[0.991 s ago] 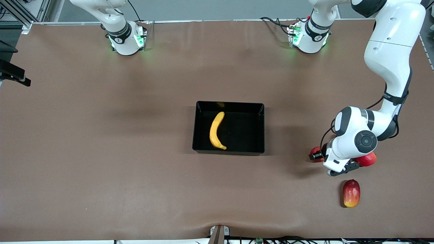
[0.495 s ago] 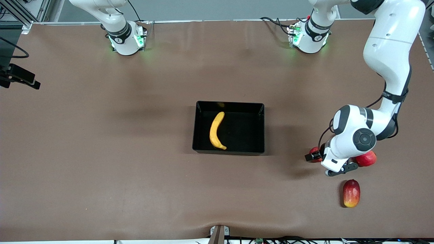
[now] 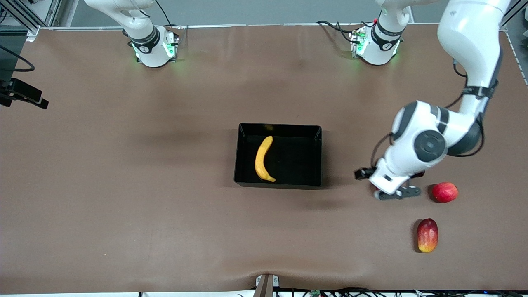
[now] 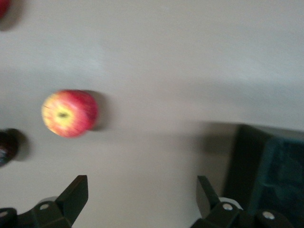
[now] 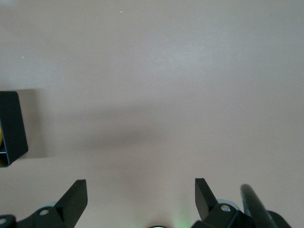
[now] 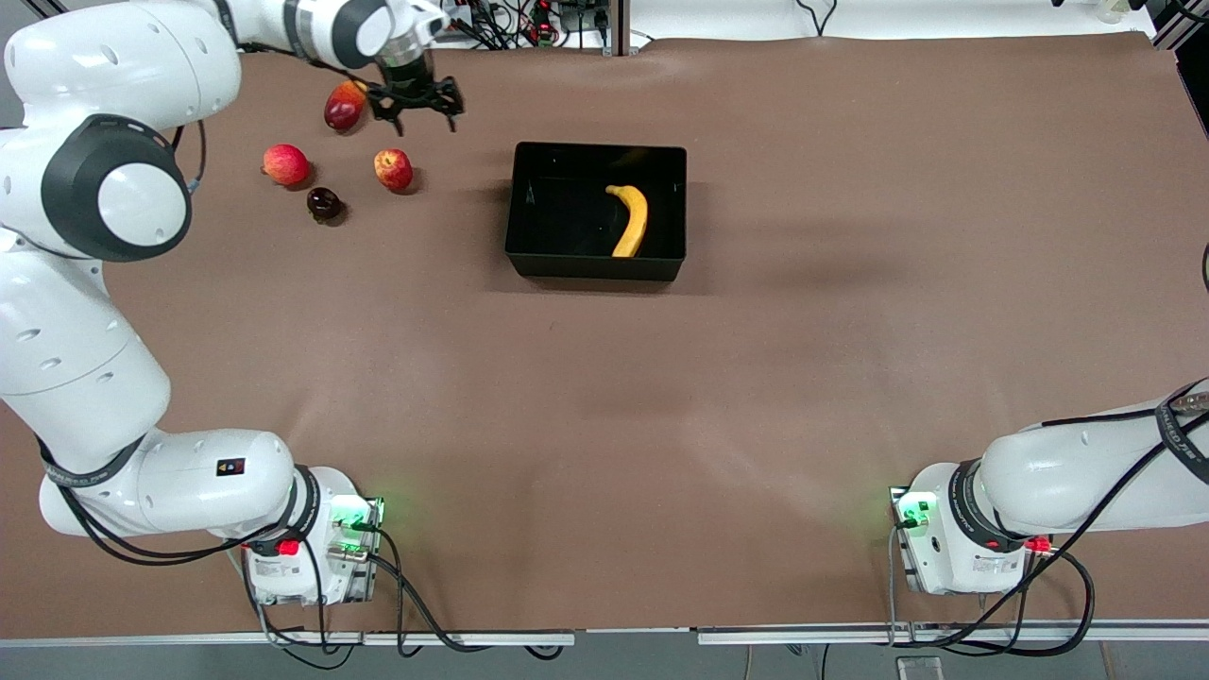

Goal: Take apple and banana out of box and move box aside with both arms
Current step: 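Move the left gripper into the tray and grasp the yellow banana, then lift the banana with the left gripper while the right gripper reaches the tray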

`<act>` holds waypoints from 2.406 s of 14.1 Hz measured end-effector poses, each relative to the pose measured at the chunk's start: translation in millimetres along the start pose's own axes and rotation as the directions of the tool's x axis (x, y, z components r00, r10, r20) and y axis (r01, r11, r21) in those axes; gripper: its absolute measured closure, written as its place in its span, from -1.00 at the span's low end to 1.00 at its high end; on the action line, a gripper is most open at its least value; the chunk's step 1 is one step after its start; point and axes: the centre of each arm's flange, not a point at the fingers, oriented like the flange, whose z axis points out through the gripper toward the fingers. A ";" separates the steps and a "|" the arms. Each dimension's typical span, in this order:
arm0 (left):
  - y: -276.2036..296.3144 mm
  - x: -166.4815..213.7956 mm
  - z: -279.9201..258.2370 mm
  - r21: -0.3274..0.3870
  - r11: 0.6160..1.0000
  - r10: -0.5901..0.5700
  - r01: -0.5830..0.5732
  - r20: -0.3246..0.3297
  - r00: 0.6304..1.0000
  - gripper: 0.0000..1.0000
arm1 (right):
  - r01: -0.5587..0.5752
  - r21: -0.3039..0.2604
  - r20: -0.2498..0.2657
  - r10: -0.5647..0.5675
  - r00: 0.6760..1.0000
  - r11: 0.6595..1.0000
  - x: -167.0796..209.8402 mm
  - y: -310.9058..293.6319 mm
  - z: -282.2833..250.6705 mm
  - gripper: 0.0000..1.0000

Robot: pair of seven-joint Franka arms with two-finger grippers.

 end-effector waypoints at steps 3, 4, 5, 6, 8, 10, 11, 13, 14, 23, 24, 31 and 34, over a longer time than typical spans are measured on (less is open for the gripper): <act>84.7 -36.8 -10.2 -0.020 0.995 0.100 -0.100 -0.011 0.995 -1.00 | -0.005 -0.019 -0.003 0.005 1.000 1.000 0.4 3.3 -0.1 -1.00; 115.9 -49.8 -13.6 -0.027 0.991 0.133 -0.133 -0.020 0.991 -1.00 | -0.006 -0.022 -0.003 0.006 1.000 1.000 0.6 3.9 0.0 -1.00; 143.2 -61.1 -15.4 -0.035 0.988 0.147 -0.148 -0.027 0.989 -1.00 | -0.007 -0.024 -0.003 0.007 1.000 1.000 0.9 4.6 0.3 -1.00; 163.5 -68.9 -13.1 -0.042 0.987 0.153 -0.154 -0.026 0.988 -1.00 | -0.009 -0.025 -0.002 0.009 1.000 1.000 1.3 5.4 0.8 -1.00; 190.2 -73.0 -1.3 -0.063 0.984 0.168 -0.169 -0.018 0.986 -1.00 | -0.011 -0.025 -0.005 0.011 1.000 1.000 2.7 6.6 1.7 -1.00; 213.8 -73.1 11.6 -0.085 0.983 0.165 -0.165 -0.010 0.986 -1.00 | -0.008 -0.026 -0.005 0.008 1.000 1.000 3.4 4.9 2.3 -1.00; 223.4 -74.3 19.6 -0.086 0.984 0.153 -0.154 -0.011 0.988 -1.00 | -0.008 -0.026 -0.004 0.007 1.000 1.000 3.8 4.6 2.8 -1.00; 241.5 -79.3 38.6 -0.078 0.988 0.132 -0.134 -0.033 0.991 -1.00 | -0.010 -0.030 0.000 0.010 1.000 1.000 6.1 5.8 6.1 -1.00; 250.5 -82.9 49.6 -0.077 0.989 0.124 -0.127 -0.047 0.991 -1.00 | -0.012 -0.032 0.008 0.012 1.000 0.999 9.1 6.9 10.9 -1.00; 285.6 -96.5 144.6 -0.147 0.989 0.003 -0.013 -0.072 0.997 -1.00 | -0.037 -0.047 0.050 0.040 0.998 0.998 41.4 21.2 54.7 -1.00; 286.3 -97.0 153.3 -0.142 0.990 -0.006 -0.006 -0.082 0.997 -1.00 | -0.036 -0.048 0.046 0.039 0.998 0.998 46.8 20.7 60.7 -1.00; 298.3 -108.7 173.0 -0.119 0.993 -0.022 0.010 -0.102 0.995 -0.31 | -0.026 0.047 0.152 0.019 0.988 0.999 75.4 -3.0 132.0 -1.00; 302.5 -105.8 161.1 -0.131 0.991 -0.026 0.011 -0.115 0.993 0.15 | -0.069 0.129 0.197 0.042 0.979 0.989 74.6 -16.4 150.7 -1.00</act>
